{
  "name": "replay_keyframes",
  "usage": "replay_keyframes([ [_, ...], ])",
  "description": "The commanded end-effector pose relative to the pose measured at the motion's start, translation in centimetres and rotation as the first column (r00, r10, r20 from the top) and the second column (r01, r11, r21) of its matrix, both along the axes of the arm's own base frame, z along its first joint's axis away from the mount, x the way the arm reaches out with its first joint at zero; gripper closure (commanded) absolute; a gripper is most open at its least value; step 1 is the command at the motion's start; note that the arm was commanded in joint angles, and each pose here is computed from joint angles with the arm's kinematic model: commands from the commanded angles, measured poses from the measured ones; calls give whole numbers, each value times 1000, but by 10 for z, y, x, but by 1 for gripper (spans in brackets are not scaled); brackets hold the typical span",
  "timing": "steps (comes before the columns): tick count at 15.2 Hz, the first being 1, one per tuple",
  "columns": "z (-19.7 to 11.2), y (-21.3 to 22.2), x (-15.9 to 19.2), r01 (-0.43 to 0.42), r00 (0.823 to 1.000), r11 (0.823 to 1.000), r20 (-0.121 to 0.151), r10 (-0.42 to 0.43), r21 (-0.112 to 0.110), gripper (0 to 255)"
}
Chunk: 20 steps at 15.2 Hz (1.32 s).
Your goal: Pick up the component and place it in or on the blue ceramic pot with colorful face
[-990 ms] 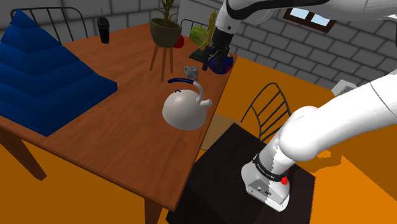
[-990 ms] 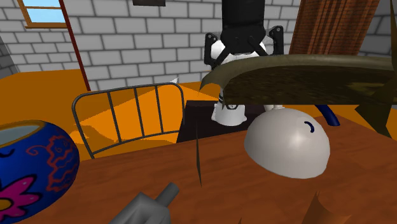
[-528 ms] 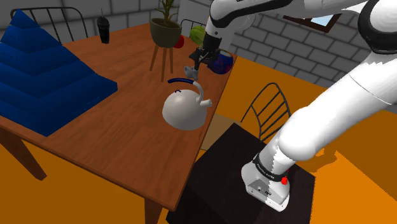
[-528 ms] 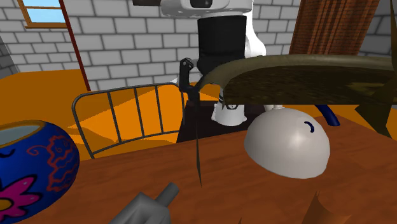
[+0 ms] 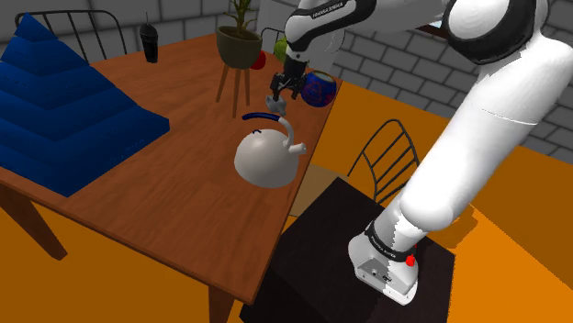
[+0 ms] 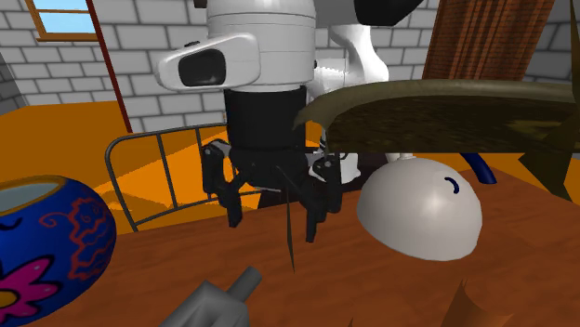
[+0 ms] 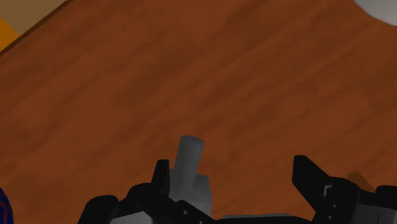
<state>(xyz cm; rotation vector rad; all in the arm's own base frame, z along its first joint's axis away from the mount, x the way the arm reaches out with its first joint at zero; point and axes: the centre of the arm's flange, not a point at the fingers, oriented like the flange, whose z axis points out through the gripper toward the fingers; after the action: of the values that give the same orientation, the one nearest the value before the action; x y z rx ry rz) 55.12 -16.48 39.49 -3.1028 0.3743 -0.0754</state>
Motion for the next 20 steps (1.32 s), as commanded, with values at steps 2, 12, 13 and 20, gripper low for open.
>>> replay_keyframes([
  [2, -18, -21, 26, 29, 1000, 999, 6, -29, -17, 0],
  [12, -70, -51, 57, 65, 998, 997, 14, -65, -36, 0],
  [13, -75, -51, 58, 65, 998, 997, 14, -65, -36, 0],
  [20, -78, -51, 58, 65, 998, 997, 14, -65, -36, 0],
])
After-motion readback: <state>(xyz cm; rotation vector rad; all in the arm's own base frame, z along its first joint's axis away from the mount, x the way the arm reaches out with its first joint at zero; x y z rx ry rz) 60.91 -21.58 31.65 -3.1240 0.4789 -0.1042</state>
